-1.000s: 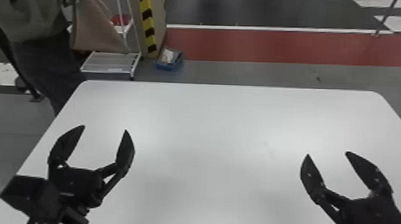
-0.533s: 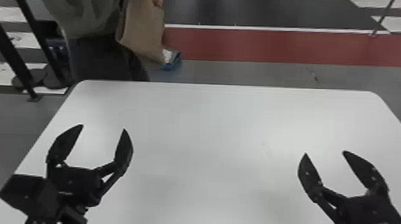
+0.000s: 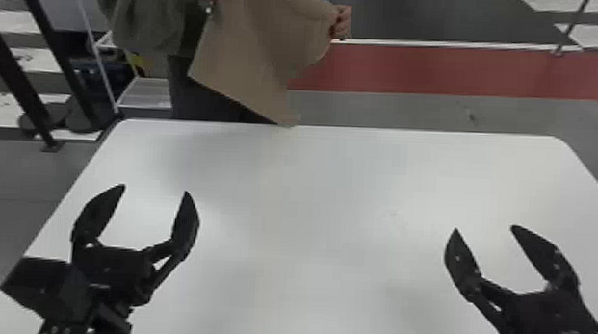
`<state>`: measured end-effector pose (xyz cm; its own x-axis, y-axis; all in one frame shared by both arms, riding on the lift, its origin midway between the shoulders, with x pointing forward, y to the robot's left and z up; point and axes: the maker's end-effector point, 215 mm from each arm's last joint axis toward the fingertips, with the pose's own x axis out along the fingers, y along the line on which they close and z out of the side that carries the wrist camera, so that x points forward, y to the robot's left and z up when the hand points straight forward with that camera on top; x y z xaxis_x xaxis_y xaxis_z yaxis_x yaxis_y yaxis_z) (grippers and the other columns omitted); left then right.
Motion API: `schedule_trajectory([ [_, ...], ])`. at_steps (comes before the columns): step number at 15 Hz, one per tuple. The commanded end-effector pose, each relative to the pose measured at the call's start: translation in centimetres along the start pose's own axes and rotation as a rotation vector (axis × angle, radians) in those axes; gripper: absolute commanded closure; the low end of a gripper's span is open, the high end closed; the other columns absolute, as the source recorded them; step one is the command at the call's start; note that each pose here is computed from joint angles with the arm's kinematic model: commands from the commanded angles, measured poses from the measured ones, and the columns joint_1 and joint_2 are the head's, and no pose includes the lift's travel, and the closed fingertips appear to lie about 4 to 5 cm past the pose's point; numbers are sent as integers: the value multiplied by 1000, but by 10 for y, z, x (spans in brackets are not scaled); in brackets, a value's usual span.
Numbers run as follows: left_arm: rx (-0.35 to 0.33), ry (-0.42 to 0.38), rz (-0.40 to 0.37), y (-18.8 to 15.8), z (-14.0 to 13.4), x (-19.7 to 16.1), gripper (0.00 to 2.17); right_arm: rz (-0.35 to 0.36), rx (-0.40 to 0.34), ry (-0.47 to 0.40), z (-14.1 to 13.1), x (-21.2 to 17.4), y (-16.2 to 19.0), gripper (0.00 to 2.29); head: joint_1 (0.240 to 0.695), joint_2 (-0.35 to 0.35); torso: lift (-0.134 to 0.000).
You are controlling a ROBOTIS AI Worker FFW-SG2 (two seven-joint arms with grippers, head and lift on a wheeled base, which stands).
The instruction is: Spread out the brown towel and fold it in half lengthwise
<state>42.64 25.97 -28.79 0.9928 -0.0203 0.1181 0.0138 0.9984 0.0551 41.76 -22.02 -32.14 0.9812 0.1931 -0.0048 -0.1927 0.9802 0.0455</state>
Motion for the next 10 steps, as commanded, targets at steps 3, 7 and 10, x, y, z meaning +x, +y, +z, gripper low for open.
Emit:
schedule_trajectory([
  [3,2,2,0,0,-2,0,80,-1,0,0,0,0,-1,144,695,53,-125],
  [7,2,-4,-2,0,-1,0,80,0,-1,-2,1,0,0,144,695,52,-125],
  [10,1,-8,-5,-2,0,0,80,0,-1,-2,1,0,0,144,695,52,-125],
])
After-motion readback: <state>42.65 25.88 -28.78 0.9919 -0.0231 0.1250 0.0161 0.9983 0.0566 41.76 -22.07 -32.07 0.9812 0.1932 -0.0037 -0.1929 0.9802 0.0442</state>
